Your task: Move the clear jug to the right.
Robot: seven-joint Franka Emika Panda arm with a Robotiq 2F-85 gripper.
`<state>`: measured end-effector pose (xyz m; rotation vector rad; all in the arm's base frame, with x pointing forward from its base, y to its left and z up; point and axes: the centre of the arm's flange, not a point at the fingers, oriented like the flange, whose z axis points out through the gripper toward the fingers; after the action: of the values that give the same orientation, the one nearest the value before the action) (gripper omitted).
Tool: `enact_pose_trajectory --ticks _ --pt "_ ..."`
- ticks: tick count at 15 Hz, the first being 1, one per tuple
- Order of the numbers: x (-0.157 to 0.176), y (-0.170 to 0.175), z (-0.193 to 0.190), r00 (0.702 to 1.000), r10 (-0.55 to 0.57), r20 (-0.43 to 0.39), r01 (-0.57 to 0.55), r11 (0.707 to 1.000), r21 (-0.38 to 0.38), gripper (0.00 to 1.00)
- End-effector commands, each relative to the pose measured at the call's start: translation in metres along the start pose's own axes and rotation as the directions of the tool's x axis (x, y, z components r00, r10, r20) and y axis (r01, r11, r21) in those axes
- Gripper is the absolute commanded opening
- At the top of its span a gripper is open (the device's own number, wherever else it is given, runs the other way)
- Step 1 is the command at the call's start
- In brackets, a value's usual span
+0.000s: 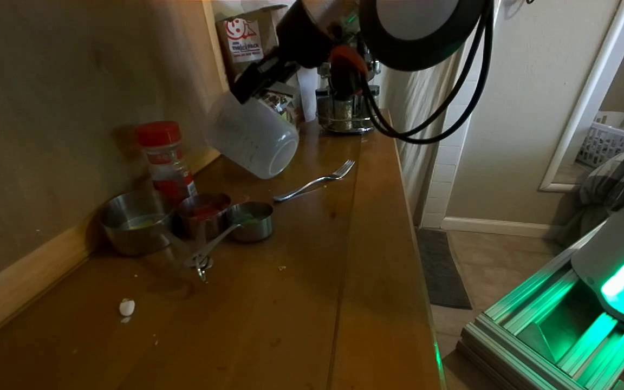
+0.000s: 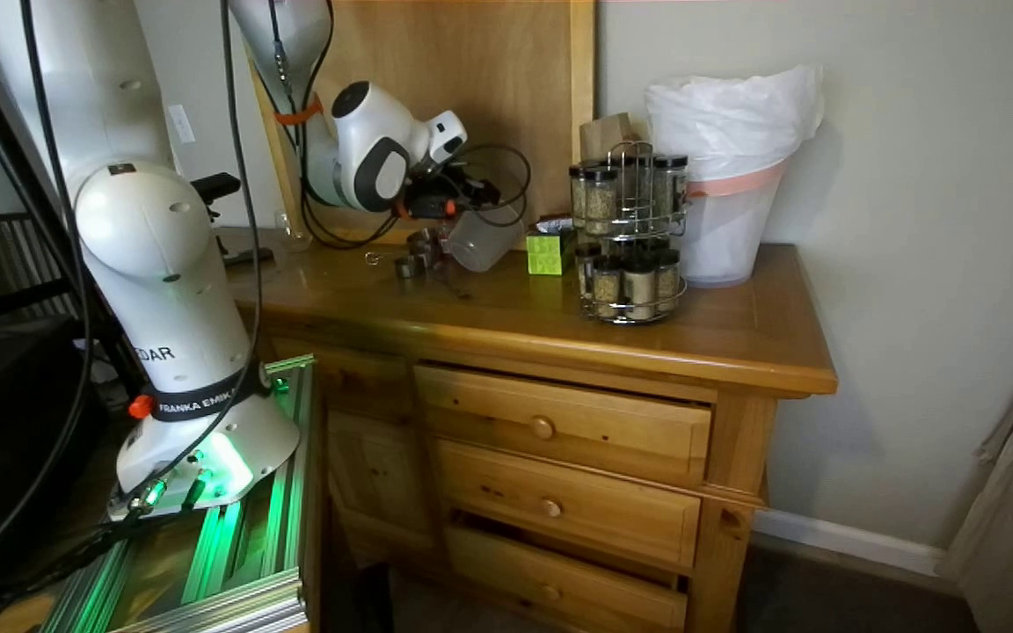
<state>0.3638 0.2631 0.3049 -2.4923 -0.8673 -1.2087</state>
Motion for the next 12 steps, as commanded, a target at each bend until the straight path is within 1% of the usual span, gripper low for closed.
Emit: enact_pose_trajectory --ticks 1,4,7,9,12 --pt "-0.01 0.003 0.009 0.997 -0.03 0.065 0.029 0.999 0.013 0.0" --pt "-0.011 0.0 -0.003 0.989 -0.068 0.13 0.065 0.998 0.026 0.0" --pt "-0.013 -0.002 -0.023 0.966 -0.088 0.241 0.078 0.996 0.051 0.0" --pt "-0.018 -0.001 -0.033 0.935 -0.099 0.339 0.089 0.995 0.044 0.0" --pt "-0.021 0.006 -0.038 0.875 -0.104 0.473 0.094 0.995 0.045 0.0"
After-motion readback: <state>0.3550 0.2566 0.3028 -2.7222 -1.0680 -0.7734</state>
